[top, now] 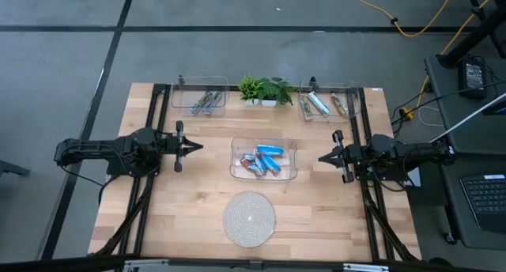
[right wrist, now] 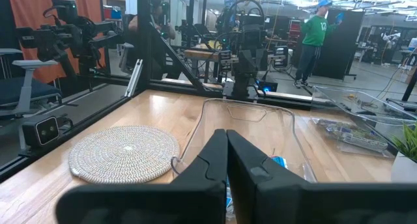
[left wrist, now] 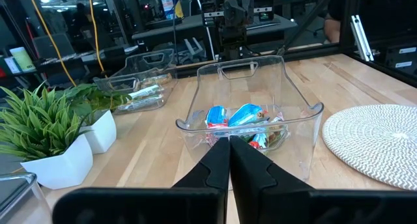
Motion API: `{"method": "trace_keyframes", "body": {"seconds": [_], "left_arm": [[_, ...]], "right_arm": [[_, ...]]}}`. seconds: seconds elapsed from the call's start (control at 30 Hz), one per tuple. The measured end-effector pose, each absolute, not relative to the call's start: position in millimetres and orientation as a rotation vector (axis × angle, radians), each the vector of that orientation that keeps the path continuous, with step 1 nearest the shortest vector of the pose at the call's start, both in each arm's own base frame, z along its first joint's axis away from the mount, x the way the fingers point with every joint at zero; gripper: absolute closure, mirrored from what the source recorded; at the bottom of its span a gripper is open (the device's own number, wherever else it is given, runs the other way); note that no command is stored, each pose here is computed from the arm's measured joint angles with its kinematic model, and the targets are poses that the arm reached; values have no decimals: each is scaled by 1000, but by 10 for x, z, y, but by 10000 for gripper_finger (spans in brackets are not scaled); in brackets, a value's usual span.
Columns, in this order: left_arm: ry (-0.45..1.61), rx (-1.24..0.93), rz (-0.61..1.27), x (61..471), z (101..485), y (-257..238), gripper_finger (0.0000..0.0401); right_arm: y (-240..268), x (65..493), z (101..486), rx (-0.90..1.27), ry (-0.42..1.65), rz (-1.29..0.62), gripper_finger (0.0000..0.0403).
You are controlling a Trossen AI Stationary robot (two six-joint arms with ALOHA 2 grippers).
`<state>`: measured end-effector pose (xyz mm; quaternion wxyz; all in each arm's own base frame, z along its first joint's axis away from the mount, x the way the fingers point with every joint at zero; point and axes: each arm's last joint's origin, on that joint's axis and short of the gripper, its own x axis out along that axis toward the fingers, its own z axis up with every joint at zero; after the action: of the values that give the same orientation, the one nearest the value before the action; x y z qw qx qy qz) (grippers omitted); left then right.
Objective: Pick and place Granola Bars by type
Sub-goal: Return to Home Position
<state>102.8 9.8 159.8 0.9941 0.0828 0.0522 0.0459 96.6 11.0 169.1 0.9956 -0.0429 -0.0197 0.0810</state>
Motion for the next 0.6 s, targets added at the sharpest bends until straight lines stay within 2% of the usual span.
{"method": "trace_keyframes", "body": {"seconds": [0.6], "left_arm": [[105, 166, 92, 1028, 1597, 98, 398]], "right_arm": [[110, 966, 1691, -86, -39, 162, 397]]}}
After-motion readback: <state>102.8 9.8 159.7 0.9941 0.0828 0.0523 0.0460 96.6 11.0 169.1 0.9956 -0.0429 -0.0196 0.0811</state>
